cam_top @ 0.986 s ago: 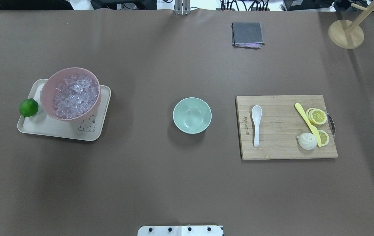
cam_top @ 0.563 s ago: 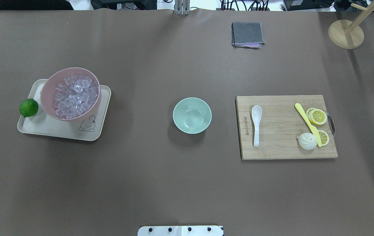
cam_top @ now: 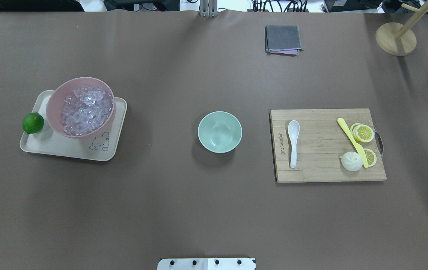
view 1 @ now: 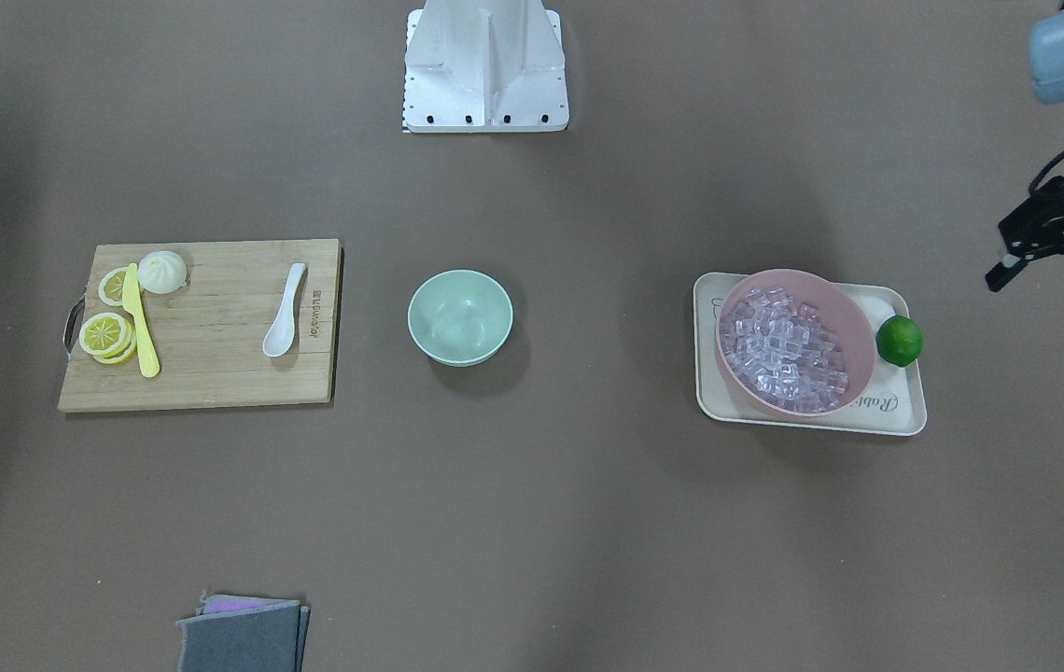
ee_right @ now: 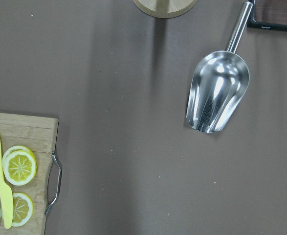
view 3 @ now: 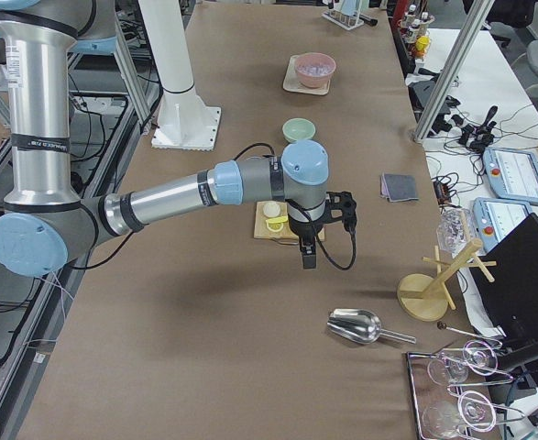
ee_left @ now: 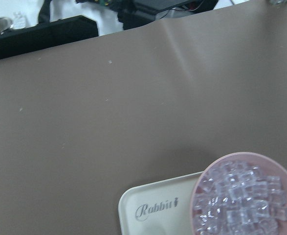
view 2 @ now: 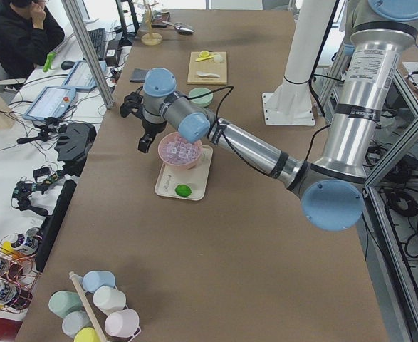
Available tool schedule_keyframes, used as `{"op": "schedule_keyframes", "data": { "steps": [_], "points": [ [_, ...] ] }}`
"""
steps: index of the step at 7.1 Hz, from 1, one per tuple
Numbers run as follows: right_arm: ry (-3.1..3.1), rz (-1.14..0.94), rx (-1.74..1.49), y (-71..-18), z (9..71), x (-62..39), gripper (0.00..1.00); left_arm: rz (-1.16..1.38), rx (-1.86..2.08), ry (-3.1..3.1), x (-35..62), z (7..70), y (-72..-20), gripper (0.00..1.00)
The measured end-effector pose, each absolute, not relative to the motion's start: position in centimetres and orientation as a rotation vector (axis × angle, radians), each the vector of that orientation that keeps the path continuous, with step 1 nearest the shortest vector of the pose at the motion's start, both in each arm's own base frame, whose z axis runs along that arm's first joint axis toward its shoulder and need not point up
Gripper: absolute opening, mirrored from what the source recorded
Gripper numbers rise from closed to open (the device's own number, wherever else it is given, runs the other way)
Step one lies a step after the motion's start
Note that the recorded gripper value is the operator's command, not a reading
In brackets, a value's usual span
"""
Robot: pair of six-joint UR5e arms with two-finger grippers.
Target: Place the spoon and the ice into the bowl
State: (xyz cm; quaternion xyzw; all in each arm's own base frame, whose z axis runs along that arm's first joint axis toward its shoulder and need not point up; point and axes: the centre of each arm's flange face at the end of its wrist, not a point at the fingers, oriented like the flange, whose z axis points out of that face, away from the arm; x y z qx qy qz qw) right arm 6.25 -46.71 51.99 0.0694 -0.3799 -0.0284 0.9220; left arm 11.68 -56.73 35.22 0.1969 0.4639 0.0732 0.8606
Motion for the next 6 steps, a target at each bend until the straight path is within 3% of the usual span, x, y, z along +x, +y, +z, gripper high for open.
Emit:
{"op": "schedule_keyframes", "data": {
  "steps": [3,6],
  "points": [
    [-0.786,-0.079,0.151,-47.4,54.8,5.3,1.0,-0.003,0.369,0.978,23.1,35.7,-56.4,0.98],
    [-0.862,-0.016,0.112,-47.8,55.8,4.7,1.0,0.011,0.408,0.978,31.0,39.1,-56.3,0.98]
  ]
}}
